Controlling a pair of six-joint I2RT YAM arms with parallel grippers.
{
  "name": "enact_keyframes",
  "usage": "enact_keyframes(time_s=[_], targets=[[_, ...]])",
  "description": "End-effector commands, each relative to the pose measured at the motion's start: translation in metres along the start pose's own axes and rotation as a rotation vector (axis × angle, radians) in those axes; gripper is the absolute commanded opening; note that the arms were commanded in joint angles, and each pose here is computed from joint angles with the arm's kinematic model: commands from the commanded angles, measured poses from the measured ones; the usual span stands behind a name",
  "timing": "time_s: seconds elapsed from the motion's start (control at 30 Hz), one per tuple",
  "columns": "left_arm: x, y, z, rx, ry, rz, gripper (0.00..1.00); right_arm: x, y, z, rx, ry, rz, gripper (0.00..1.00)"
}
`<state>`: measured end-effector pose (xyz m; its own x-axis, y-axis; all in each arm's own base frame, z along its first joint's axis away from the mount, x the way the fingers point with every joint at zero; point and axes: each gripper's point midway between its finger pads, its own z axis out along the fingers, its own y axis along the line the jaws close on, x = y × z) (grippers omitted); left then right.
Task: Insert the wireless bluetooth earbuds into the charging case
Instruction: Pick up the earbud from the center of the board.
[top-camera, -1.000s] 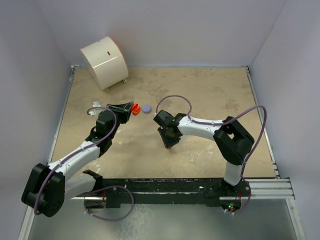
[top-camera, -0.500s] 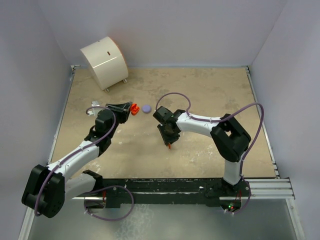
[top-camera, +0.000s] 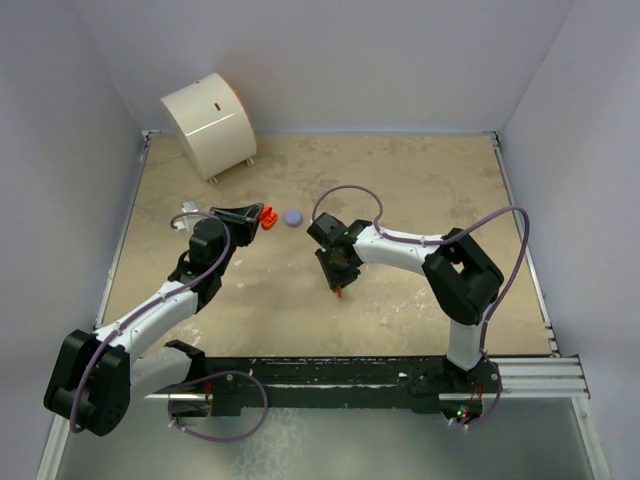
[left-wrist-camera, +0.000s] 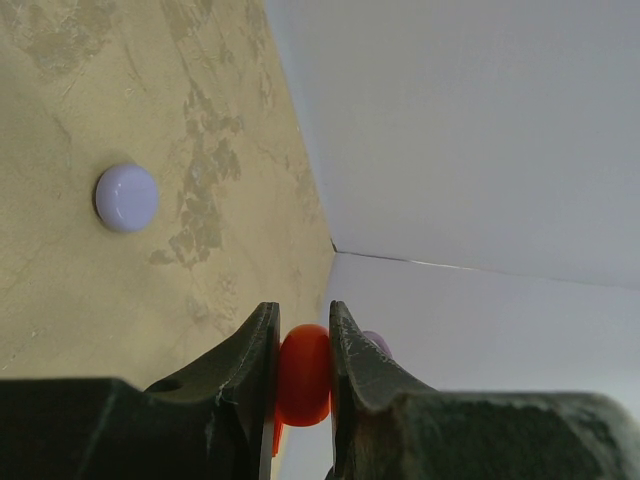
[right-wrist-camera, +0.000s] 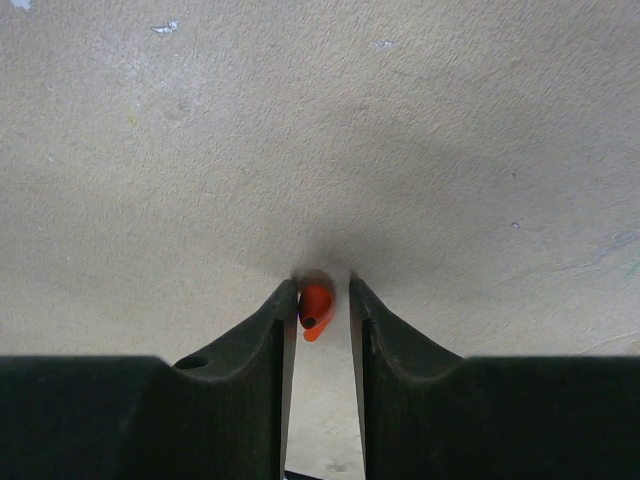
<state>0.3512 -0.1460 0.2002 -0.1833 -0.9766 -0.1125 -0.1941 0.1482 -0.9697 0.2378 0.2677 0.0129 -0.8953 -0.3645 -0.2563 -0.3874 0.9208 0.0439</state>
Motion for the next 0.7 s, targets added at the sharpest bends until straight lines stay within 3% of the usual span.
enact_keyframes(time_s=[0.0, 0.43, 0.67], targets=[[-0.007, -0.024, -0.002, 0.063, -0.015, -0.010, 0.00, 0.037, -0.034, 0.027, 0.133, 0.113, -0.019, 0.30], [-0.009, -0.020, -0.002, 0.060, -0.017, -0.016, 0.00, 0.041, -0.038, 0.024, 0.145, 0.117, -0.016, 0.19], [-0.009, -0.020, -0.002, 0.060, -0.015, -0.014, 0.00, 0.018, -0.027, 0.012, 0.112, 0.045, 0.013, 0.09]])
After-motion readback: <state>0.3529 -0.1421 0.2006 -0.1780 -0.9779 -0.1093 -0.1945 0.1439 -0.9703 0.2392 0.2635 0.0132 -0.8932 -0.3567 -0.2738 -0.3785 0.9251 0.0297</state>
